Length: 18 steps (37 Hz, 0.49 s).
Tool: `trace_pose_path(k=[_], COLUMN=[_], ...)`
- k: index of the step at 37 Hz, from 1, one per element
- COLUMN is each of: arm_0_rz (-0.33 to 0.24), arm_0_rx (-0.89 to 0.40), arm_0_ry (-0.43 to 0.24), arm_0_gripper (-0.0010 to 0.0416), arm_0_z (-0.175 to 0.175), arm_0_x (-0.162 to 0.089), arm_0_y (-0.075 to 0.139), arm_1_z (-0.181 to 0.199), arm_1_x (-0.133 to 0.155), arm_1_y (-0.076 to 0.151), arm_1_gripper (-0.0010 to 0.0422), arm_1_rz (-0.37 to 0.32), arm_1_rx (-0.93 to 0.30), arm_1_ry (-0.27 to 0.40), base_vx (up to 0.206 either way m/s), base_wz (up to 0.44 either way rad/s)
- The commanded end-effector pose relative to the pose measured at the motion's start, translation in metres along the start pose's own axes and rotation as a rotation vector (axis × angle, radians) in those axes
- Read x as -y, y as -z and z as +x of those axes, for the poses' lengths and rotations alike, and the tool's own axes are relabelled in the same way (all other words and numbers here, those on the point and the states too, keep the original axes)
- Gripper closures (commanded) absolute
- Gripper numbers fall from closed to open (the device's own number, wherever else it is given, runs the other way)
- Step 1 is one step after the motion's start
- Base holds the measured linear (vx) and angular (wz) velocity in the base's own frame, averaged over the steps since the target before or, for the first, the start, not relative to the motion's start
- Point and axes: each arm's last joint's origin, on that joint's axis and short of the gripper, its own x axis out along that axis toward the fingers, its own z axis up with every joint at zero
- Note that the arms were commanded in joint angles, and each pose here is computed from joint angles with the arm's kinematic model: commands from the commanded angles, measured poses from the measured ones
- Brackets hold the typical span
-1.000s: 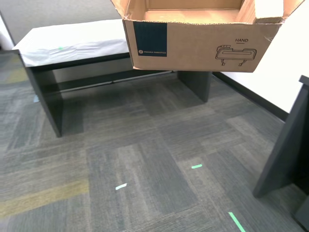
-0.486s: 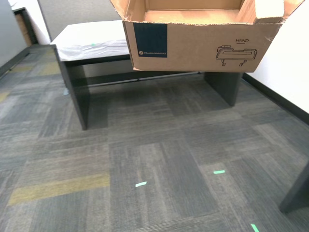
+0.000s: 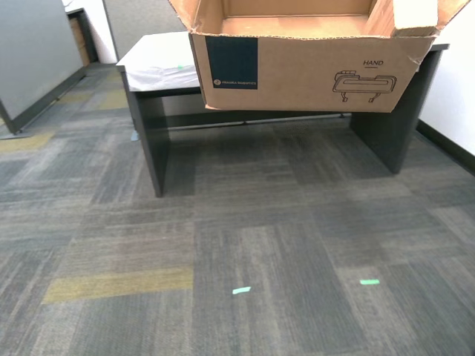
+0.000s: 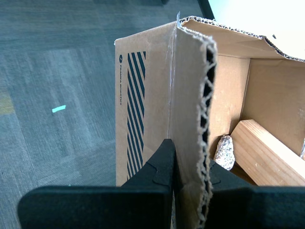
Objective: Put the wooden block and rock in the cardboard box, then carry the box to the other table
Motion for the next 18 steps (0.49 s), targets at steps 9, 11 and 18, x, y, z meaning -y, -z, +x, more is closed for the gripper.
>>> trace_pose_path(k=[9, 11, 18], arm_0_rz=[0.0, 0.0, -0.005], arm_0_rx=[0.002, 0.002, 0.004], arm_0_ry=[-0.007, -0.007, -0.008], arm_0_gripper=[0.0406, 0.0406, 0.0406], arm_0_z=[-0.0003, -0.0003, -0.0002], arm_0_x=[-0.0005, -0.0005, -0.0005], arm_0_y=[-0.0001, -0.0001, -0.0003], arm_1_z=[-0.0007, -0.0008, -0.0008], arm_1_x=[0.0007, 0.0006, 0.0008], arm_1_y=[0.0008, 0.0007, 0.0004], arm_1_gripper=[0.0413, 0.0412, 0.0413], arm_1_rz=[-0.001, -0.001, 0.003], arm_1_rx=[-0.016, -0.016, -0.013], arm_1_ry=[0.019, 0.019, 0.02], base_vx=[0.186, 0.201, 0.198], base_wz=[0.056, 0.016, -0.03])
